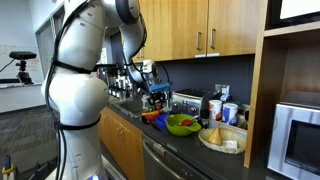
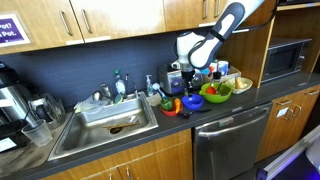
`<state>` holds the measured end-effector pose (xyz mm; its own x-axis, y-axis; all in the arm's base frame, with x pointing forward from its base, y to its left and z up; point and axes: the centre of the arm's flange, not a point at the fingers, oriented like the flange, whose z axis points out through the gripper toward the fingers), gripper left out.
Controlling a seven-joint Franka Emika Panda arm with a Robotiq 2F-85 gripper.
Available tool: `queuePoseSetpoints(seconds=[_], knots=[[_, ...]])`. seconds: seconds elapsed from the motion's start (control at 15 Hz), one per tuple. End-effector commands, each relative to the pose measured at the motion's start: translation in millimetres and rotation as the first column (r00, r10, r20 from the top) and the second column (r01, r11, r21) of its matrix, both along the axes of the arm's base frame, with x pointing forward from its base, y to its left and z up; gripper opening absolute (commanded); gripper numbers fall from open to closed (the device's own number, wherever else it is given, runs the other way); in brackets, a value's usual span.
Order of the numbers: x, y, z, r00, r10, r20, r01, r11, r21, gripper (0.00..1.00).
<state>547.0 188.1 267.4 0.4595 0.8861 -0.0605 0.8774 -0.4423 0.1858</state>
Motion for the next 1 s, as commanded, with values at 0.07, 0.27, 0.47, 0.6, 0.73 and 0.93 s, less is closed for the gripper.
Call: queuePoseSetpoints(seconds=[0.07, 0.27, 0.47, 0.6, 0.73, 0.93], knots=[[-17, -25, 30, 0.995, -0.104, 0.005, 0.104, 0.994, 0.043, 0.26], [-11, -47, 35, 0.984, -0.178, -0.002, 0.178, 0.981, 0.077, 0.26], [-3, -75, 34, 0.963, -0.268, -0.022, 0.269, 0.957, 0.111, 0.26], [1, -93, 32, 0.947, -0.319, -0.036, 0.321, 0.938, 0.130, 0.26], [4, -107, 30, 0.932, -0.360, -0.045, 0.362, 0.921, 0.142, 0.26], [5, -122, 26, 0.914, -0.402, -0.057, 0.406, 0.901, 0.154, 0.26]])
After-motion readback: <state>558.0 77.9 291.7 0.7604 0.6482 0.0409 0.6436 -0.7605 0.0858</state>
